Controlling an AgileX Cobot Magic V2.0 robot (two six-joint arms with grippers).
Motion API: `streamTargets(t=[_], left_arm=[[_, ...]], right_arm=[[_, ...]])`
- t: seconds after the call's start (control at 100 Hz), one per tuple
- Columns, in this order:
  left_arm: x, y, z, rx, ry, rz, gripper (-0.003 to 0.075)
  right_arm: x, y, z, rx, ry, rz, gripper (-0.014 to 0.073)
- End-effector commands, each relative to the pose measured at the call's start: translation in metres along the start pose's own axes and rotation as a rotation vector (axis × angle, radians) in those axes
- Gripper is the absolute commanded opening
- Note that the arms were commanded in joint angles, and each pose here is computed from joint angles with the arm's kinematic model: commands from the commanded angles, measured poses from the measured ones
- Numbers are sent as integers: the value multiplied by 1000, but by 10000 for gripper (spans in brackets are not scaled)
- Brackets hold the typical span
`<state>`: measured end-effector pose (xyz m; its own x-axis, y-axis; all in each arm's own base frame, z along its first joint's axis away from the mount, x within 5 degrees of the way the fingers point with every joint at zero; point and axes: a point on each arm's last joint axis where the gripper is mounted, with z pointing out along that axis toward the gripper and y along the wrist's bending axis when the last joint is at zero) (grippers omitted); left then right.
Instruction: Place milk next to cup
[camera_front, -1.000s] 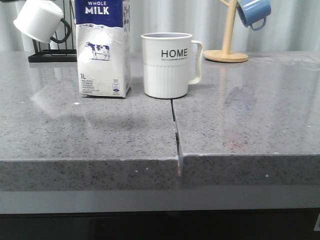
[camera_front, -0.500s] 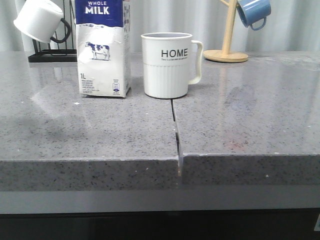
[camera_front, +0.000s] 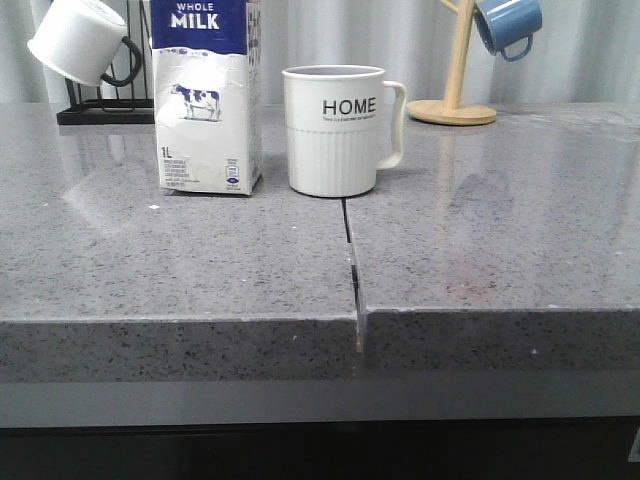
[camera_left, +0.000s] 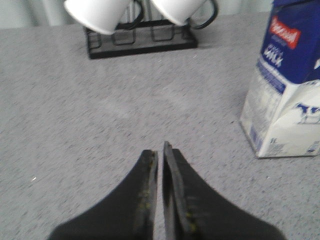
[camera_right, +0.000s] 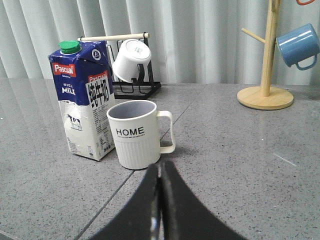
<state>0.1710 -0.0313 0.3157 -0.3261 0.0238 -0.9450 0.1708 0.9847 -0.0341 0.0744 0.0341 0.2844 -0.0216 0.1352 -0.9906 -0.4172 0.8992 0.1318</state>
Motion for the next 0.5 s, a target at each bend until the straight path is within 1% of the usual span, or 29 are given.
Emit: streamTargets(t=[0.0, 0.06, 0.12, 0.18, 0.23, 0.49], left_arm=[[-13, 3, -17, -20, -107, -17, 8], [-10, 4, -27, -24, -124, -18, 7], [-7, 4, -35, -24, -111, -18, 4], [-3, 4, -43, -25, -100, -18, -18], [-1, 4, -49, -31, -113, -4, -21], [22, 11, -75, -99, -179, -19, -21]], right_arm=[[-14, 1, 0, -5, -91, -13, -70], [-14, 1, 0, -5, -91, -13, -70], [-14, 1, 0, -5, -91, -13, -70], [-14, 1, 0, -5, -91, -13, -70], [-14, 1, 0, -5, -91, -13, -70], [-14, 1, 0, -5, -91, -13, -70]])
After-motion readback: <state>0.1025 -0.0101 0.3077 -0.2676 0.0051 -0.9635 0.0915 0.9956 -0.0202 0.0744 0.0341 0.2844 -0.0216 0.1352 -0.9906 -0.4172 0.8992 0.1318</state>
